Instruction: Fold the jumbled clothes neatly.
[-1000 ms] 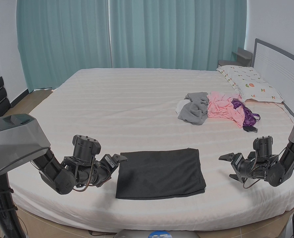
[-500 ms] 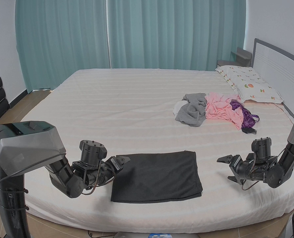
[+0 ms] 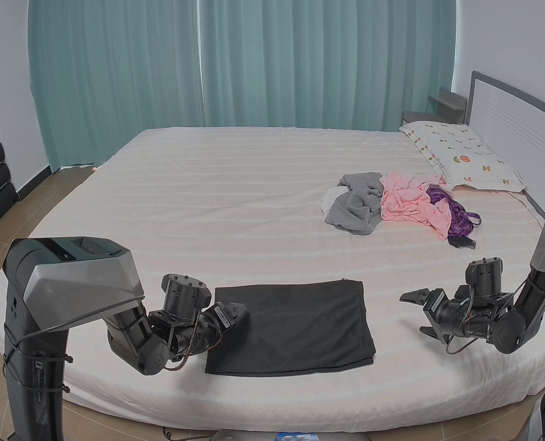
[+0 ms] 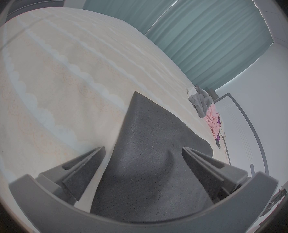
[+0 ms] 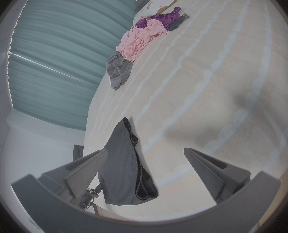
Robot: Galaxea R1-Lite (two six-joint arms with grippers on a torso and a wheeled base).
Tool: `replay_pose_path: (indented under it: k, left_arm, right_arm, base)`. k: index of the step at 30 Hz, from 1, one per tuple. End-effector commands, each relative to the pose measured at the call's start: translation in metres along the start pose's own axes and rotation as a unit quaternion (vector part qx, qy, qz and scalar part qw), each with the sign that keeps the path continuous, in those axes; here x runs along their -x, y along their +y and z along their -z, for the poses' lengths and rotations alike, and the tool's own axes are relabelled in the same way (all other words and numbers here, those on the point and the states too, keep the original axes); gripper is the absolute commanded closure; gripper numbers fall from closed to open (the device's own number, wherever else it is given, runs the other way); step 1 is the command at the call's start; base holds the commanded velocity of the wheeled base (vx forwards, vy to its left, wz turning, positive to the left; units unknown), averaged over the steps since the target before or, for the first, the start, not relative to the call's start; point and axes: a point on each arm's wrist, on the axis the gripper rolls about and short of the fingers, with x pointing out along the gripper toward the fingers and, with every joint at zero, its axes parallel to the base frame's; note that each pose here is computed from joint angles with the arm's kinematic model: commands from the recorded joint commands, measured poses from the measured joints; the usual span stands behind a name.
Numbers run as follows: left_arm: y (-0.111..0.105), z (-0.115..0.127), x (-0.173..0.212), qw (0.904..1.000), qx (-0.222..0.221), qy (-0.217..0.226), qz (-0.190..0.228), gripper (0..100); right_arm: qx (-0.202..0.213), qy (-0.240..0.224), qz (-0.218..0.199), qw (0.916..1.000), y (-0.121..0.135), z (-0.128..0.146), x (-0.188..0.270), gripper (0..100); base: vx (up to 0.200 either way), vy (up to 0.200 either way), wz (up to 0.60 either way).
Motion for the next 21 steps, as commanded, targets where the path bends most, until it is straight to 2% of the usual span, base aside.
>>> replay_pose_path:
  k: [1,2,21]
  left_arm:
    - [0.0008,0.0006,-0.0014,1.0000,0.002,0.001,-0.002,0]
    - [0.0007,0.0005,-0.0010,1.0000,0.002,0.001,-0.002,100]
    - [0.0018,0.0000,0.0049,0.9999,0.003,-0.006,-0.010,100]
  right_arm:
    - [-0.001,0.003,0.003,1.0000,-0.0017,0.0013,-0.0007,0]
    - [-0.001,0.003,0.003,1.0000,-0.0017,0.0013,-0.0007,0]
    - [0.000,0.009,0.009,0.9999,-0.0043,0.0043,-0.0022,0]
  base:
    - [0.000,0.000,0.00]
    - [0.000,0.000,0.00]
    - [0.000,0.000,0.00]
